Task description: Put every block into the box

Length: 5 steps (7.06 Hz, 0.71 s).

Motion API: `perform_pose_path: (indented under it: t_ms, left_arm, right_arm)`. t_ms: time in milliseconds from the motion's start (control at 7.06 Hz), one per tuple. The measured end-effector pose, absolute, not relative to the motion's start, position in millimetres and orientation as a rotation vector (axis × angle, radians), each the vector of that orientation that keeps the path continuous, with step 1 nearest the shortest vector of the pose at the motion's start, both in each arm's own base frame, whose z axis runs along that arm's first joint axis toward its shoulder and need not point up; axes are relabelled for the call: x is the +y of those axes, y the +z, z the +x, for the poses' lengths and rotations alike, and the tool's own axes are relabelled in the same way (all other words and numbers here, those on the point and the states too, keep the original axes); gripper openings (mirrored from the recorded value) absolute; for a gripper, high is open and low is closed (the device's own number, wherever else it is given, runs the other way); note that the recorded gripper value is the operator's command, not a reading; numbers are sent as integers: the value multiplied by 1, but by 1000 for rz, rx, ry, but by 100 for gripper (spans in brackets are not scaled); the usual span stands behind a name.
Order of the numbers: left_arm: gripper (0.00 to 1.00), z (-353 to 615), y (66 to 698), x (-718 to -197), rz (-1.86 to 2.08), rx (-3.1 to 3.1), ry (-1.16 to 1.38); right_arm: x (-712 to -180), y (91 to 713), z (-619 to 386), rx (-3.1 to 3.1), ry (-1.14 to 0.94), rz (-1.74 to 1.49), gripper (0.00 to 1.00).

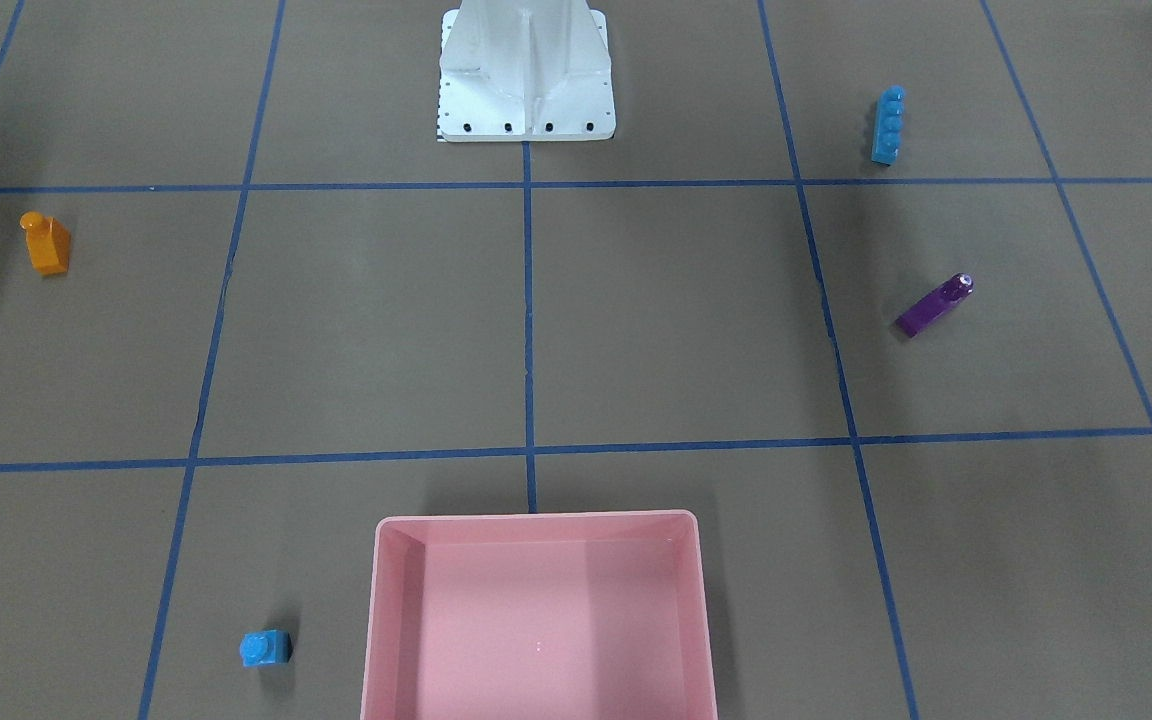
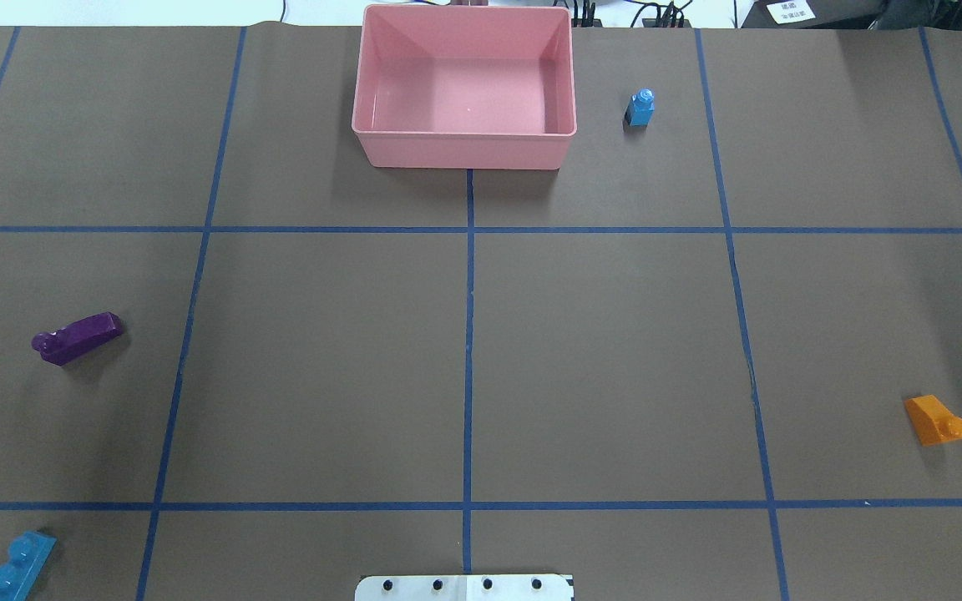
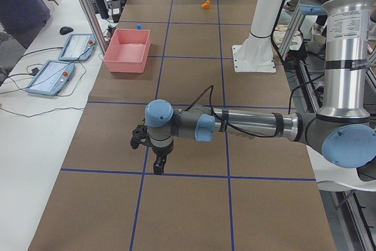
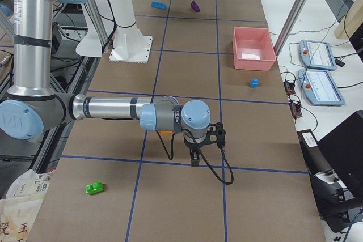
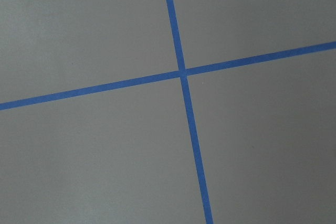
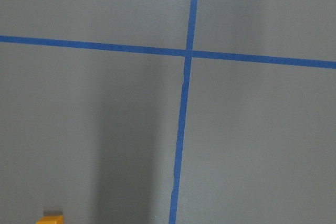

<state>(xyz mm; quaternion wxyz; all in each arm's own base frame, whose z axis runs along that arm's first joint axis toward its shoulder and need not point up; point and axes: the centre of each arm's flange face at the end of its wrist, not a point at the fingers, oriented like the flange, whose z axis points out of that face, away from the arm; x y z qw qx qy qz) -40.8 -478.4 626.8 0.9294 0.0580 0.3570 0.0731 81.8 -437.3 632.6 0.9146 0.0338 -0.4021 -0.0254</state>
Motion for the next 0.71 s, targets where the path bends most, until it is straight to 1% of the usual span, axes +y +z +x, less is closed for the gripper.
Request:
perform_pose_path:
  t_ms: [425,709]
  left_arm:
    - [100,-43,622,-479,131,728,147]
    - [100,-46,606,-483,167,727,154]
  right_arm:
    - [-440,619,83,-832,-50,94,100]
    - [-451,576,75,-830,-95,167,100]
